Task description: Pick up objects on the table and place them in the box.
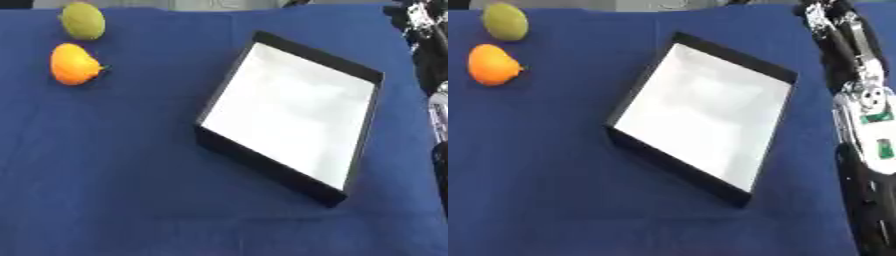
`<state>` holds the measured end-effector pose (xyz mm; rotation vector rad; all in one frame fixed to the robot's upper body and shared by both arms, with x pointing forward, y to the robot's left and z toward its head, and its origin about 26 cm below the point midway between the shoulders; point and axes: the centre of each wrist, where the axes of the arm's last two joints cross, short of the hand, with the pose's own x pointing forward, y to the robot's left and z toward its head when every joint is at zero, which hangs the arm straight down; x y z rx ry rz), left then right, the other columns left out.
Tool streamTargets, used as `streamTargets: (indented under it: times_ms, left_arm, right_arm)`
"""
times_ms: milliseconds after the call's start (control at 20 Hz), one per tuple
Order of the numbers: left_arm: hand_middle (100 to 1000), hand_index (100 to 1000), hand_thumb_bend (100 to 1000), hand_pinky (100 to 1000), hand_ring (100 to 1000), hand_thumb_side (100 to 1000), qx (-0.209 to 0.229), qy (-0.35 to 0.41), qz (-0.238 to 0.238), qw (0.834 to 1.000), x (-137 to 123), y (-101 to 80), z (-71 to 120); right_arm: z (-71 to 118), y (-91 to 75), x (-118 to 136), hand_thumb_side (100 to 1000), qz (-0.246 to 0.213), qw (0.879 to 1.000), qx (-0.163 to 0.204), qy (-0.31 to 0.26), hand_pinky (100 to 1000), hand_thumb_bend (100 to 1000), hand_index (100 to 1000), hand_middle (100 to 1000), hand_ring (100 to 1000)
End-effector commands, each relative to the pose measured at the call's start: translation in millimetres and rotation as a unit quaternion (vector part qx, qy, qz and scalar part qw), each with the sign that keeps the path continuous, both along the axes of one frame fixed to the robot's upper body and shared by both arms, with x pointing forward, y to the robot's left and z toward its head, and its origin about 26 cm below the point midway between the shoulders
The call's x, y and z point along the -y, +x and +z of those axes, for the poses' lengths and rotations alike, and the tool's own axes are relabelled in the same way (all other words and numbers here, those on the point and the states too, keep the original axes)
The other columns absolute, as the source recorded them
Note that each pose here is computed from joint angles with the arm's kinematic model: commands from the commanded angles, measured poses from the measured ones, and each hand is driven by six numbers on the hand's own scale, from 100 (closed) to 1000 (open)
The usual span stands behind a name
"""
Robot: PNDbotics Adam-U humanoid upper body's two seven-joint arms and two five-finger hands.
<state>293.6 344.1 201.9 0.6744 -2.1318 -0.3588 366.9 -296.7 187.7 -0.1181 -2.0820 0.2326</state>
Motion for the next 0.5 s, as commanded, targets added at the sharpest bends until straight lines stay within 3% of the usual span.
streamTargets:
  times_ms: [50,100,150,500]
  left_arm:
    - [805,857,100,786,747,622,-0.025,0.084,0.008,0.996,-9.1,8.6,15.8]
    - [806,863,100,789,753,686,-0.036,0.105,0.010,0.994,-10.8,13.3,18.2]
    - [814,870,100,793,759,611,-0.045,0.127,0.011,0.991,-12.4,18.1,21.0]
    - [845,906,100,822,801,547,-0.082,0.294,0.006,0.952,-25.4,49.6,48.0]
  right_arm:
    - [8.3,-1.2,8.2,599,-0.009,1.000,0.007,-0.023,982,100,834,839,863]
    - [7.7,-1.3,9.1,601,-0.010,1.000,0.005,-0.026,982,100,834,839,863]
    - [7.2,-1.4,10.0,599,-0.011,1.000,0.004,-0.028,981,100,834,839,863]
    - [4.6,-1.5,12.6,599,-0.013,0.999,-0.001,-0.038,981,100,833,838,863]
